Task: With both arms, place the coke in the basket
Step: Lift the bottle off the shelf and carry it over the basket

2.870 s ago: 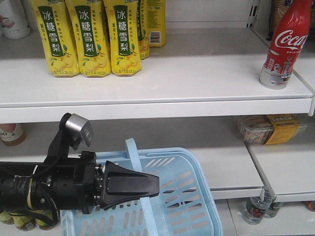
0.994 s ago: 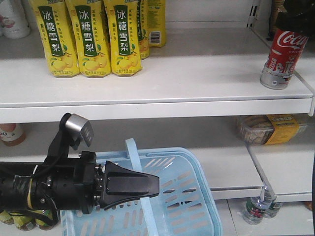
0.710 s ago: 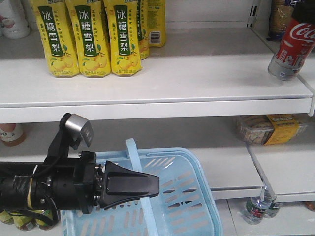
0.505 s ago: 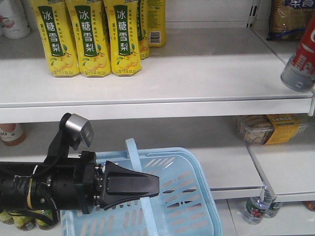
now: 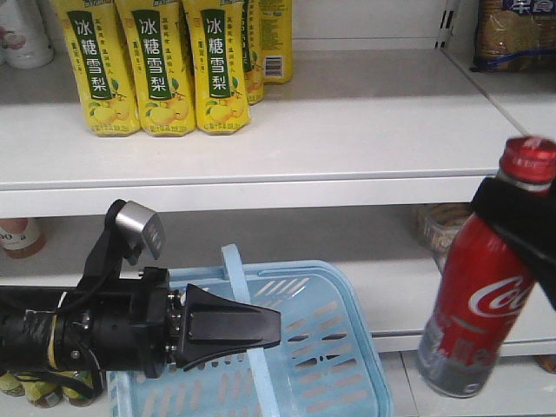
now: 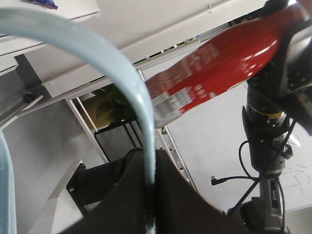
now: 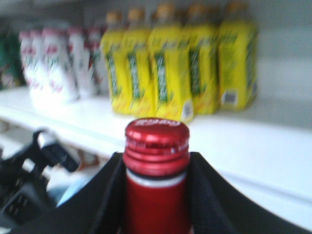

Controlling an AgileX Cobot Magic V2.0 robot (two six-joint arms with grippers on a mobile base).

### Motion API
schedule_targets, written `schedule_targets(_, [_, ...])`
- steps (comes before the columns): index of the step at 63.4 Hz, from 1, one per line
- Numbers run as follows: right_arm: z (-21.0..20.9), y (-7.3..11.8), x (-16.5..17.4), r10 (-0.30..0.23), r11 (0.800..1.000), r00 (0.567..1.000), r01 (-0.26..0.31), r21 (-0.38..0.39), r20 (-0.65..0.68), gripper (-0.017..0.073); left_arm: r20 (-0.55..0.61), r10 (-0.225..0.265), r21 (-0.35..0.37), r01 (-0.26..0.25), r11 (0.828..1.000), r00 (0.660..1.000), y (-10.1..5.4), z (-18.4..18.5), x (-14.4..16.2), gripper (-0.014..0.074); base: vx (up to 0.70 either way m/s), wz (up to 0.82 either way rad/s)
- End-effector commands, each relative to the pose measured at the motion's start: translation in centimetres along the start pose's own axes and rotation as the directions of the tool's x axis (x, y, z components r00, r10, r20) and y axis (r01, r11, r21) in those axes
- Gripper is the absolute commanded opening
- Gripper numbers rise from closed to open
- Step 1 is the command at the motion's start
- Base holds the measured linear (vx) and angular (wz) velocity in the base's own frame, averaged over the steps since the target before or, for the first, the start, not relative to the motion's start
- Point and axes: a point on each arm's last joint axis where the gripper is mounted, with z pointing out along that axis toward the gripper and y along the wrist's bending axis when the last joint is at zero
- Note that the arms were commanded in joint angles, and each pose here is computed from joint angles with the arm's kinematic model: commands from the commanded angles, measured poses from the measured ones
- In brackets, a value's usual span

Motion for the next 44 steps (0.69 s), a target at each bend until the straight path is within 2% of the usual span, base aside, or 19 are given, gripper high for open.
schedule_targets(1, [0.4, -0.1, -0.9, 0.102, 0.995, 0.995, -0.102, -0.017, 0.012, -0.0003, -0.048, 0.033, 0.248, -0.020, 0.969, 0.998, -3.4, -0.3, 0.3, -0.0006, 0.00, 0.00])
schedule_targets(10, [1.9, -0.4, 0.2, 0.169, 0.975, 0.980, -0.182, -0.125, -0.108, -0.0003, -0.048, 0.033, 0.248, -0.020, 0.969, 0.998, -3.4, -0.3, 0.3, -0.0006, 0.00, 0.00])
schedule_targets(14, [2.5, -0.7, 0.7, 0.189, 0.967, 0.971, -0.210, -0.144, -0.149, -0.0003, -0.048, 0.033, 0.248, -0.020, 0.969, 0.998, -3.4, -0.3, 0.3, -0.0006, 0.00, 0.00])
schedule_targets(30, [4.4, -2.3, 2.1, 0.256, 0.946, 0.935, -0.295, -0.136, -0.243, -0.0003, -0.048, 0.033, 0.248, -0.020, 0.969, 0.998, -3.4, -0.3, 0.3, -0.0006, 0.00, 0.00])
schedule_targets(44, [5.7, -3.6, 3.2, 0.296, 0.931, 0.906, -0.344, -0.119, -0.303, -0.0003, -0.048, 0.033, 0.248, -0.020, 0.969, 0.998, -3.4, -0.3, 0.3, -0.0006, 0.00, 0.00])
